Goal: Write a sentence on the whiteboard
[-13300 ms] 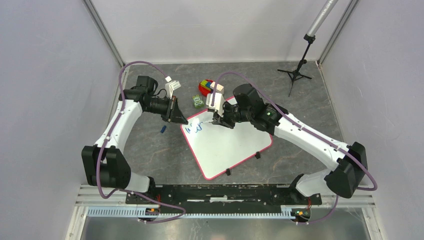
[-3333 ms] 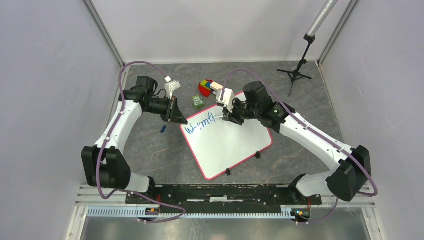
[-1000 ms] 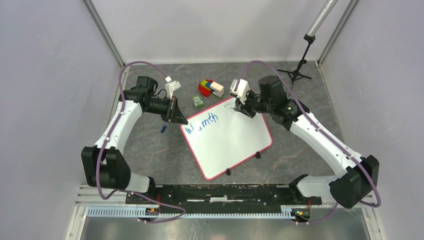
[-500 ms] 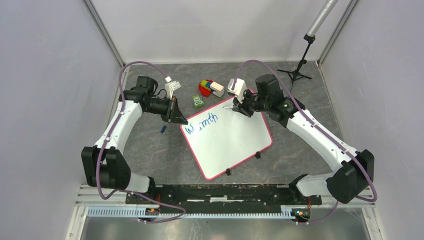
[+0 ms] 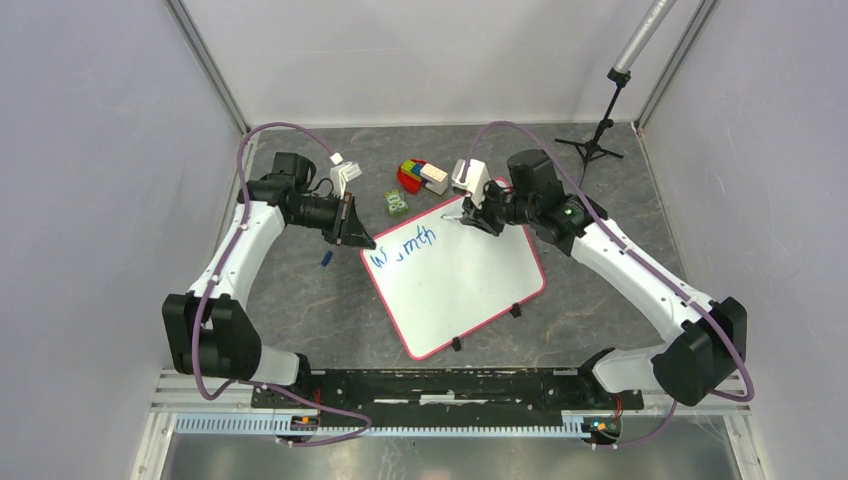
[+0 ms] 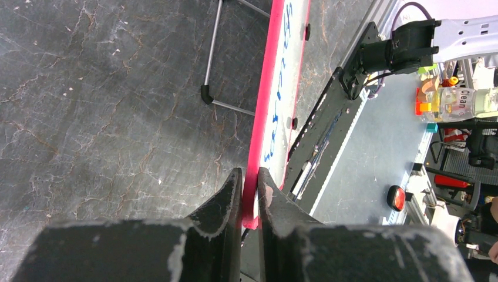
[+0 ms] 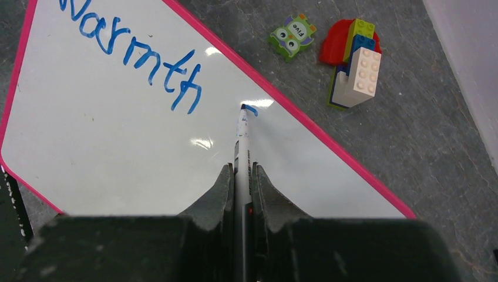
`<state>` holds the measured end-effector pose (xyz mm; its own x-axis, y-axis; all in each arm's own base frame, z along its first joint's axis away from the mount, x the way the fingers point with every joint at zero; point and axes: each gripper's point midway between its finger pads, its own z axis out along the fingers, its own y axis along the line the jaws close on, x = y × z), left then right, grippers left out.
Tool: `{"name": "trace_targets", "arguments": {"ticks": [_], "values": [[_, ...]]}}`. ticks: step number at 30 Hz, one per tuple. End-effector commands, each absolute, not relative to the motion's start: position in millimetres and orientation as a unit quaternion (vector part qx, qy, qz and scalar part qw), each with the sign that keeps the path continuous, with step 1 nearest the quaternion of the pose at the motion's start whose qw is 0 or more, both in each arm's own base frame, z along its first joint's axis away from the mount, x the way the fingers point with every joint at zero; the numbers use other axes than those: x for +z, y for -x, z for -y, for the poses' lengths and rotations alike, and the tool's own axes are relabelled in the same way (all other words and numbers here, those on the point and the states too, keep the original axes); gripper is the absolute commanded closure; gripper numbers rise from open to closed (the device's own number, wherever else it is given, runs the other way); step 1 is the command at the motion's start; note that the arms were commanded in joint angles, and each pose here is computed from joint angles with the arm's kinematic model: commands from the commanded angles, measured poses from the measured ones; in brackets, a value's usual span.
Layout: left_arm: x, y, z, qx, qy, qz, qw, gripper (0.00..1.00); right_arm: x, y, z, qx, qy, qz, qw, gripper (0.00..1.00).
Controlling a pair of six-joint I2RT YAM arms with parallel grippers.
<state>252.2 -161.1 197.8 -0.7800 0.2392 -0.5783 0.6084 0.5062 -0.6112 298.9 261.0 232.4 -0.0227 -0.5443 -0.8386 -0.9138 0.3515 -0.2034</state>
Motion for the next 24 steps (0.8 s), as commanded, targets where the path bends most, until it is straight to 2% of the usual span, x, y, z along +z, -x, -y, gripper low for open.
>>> {"name": "trace_targets", "arguments": {"ticks": [1,24], "values": [[198.1,-257.2,158.6,-0.408,-0.272,-0.838,0.24,0.98,245.6,-297.6,-269.2,0.21,0.542,-0.665,0.469,1.0],[199.3,-256.2,158.4,-0.407,-0.273,-0.837,0.242,0.98,207.4,-264.1,-245.9,0.208,0.547,-0.688,0.429,1.0]]}}
